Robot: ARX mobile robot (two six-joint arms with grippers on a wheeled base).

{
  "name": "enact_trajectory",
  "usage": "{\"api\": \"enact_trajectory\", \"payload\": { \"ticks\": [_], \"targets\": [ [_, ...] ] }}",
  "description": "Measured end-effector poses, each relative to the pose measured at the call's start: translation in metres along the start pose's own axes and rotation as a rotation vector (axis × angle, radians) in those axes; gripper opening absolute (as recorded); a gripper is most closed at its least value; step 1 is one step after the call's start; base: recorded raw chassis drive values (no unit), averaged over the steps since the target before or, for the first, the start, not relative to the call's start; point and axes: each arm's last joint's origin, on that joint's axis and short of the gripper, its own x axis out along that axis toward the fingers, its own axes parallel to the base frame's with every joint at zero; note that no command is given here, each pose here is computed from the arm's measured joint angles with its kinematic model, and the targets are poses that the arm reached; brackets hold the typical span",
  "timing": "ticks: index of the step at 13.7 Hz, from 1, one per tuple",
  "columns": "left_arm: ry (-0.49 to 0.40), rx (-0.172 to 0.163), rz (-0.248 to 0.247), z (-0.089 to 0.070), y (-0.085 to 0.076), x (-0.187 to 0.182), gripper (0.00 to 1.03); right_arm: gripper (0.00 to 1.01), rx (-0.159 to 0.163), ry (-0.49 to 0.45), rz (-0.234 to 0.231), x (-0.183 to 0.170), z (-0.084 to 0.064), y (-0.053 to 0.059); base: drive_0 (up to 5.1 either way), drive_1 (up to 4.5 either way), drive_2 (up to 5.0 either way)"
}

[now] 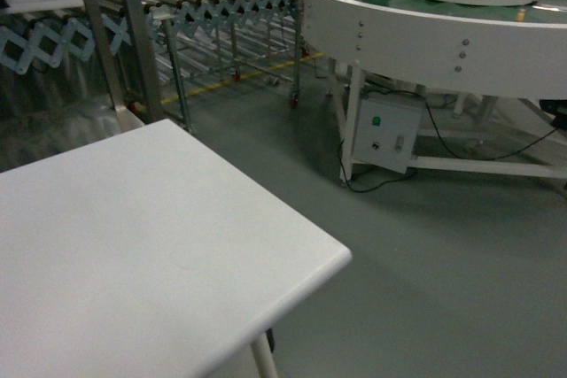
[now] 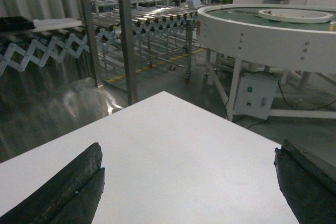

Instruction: Pick red block from blue box to shelf

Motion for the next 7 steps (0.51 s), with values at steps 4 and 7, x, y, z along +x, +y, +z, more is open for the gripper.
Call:
{"api": "enact_trajectory", "payload": {
  "ticks": [4, 7],
  "targets": [
    [0.000, 0.000, 0.000, 0.0000, 0.0000, 0.0000, 0.98, 0.25, 0.000, 0.000, 0.000, -0.0001, 0.0000, 0.0000, 3.0, -3.56, -3.6],
    [0.001, 0.000, -0.001, -0.0001, 0.0000, 0.0000, 0.98, 0.25, 0.000, -0.003, 0.000, -0.0002, 0.0003, 0.0000, 2.5, -3.51, -3.5]
  ]
}}
